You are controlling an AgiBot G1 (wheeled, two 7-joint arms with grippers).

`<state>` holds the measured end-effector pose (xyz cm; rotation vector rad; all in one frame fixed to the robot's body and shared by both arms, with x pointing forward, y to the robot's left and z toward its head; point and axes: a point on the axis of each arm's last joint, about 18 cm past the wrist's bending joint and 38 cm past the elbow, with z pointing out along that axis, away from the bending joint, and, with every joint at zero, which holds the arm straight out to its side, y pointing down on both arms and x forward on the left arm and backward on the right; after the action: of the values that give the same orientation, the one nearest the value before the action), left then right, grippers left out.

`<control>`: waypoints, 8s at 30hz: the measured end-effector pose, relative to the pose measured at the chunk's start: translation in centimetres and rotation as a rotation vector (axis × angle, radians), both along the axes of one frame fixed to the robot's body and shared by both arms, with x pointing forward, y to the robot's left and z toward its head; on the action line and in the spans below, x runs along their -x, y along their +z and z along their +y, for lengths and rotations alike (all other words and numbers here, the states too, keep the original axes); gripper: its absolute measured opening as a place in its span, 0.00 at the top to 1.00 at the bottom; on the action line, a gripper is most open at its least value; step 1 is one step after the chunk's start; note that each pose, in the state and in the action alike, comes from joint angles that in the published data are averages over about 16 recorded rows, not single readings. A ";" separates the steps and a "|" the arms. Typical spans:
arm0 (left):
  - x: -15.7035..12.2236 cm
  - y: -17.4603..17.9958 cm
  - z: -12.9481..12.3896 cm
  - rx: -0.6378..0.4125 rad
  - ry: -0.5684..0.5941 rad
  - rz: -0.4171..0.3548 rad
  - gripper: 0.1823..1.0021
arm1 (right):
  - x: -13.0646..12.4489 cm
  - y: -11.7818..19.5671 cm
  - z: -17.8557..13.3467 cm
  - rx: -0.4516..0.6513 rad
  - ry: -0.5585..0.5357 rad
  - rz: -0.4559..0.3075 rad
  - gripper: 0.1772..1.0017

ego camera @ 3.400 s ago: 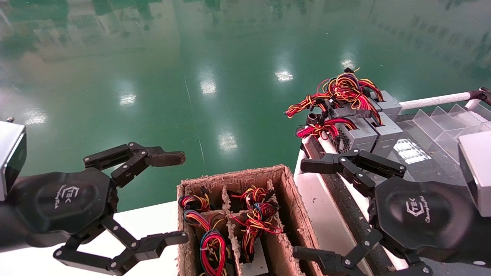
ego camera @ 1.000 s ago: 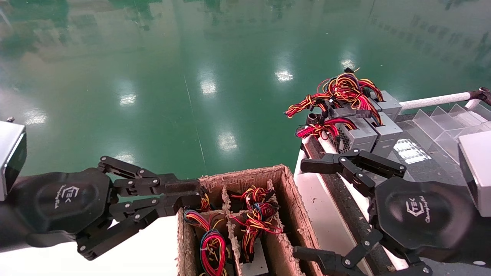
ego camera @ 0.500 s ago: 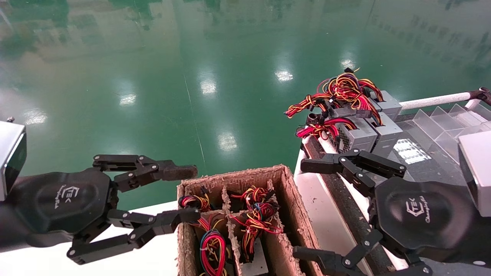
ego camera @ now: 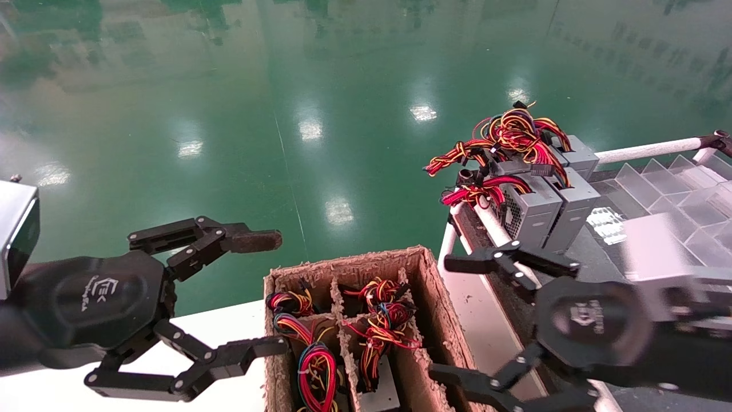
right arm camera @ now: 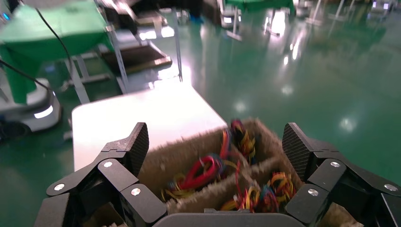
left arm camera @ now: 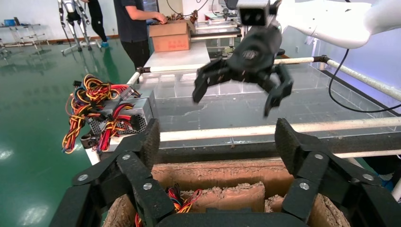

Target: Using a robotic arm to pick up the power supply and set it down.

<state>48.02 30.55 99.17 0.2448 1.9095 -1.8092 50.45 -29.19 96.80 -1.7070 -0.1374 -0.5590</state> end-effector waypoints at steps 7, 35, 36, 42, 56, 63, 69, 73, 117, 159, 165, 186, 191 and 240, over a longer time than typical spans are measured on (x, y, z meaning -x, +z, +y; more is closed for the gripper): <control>0.0 0.0 0.0 0.000 0.000 0.000 0.12 | -2.5 -1.9 2.8 0.082 -0.027 0.073 0.00; 0.0 0.0 0.0 0.000 0.000 0.000 0.00 | -7.4 -8.3 12.1 0.229 -0.034 0.214 0.00; 0.0 0.0 0.0 0.000 0.000 0.000 0.00 | -7.5 -8.5 12.2 0.229 -0.036 0.215 0.00; 0.0 0.0 0.0 0.000 0.000 0.000 0.00 | -8.2 -9.1 13.0 0.228 -0.050 0.211 0.03; 0.0 0.0 0.0 0.000 0.000 0.000 0.00 | -9.5 -9.6 14.2 0.235 -0.081 0.187 0.20; 0.0 0.0 0.0 0.000 0.000 0.000 0.00 | -9.8 -10.0 14.2 0.244 -0.091 0.183 0.37; 0.0 0.0 0.0 0.000 0.000 0.000 0.00 | -10.0 -10.2 14.0 0.245 -0.096 0.185 0.54; 0.0 0.0 0.0 0.000 0.000 0.000 0.00 | -10.0 -10.2 13.8 0.239 -0.095 0.185 0.66; 0.0 0.0 0.0 0.000 0.000 0.000 0.00 | -3.2 2.8 4.8 -0.202 0.023 0.038 0.94; 0.0 0.0 0.0 0.000 0.000 0.000 0.00 | -2.9 9.7 -18.2 -0.354 -0.525 -0.225 0.95; 0.0 0.0 0.0 0.000 0.000 0.000 0.00 | -4.3 9.1 -20.9 -0.329 -0.666 -0.227 0.95; 0.0 0.0 0.0 0.000 0.000 0.000 0.00 | -11.5 10.4 -21.2 -0.274 -0.858 -0.244 0.95; 0.0 0.0 0.0 0.000 0.000 0.000 0.00 | -12.8 10.8 -20.4 -0.262 -0.863 -0.245 0.95; 0.0 0.0 0.0 0.000 0.000 0.000 0.00 | -12.3 11.9 -20.7 -0.339 -0.818 -0.221 0.25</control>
<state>48.02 30.56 99.17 0.2445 1.9094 -1.8093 62.74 -49.88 108.73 -1.3169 0.4993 -1.2940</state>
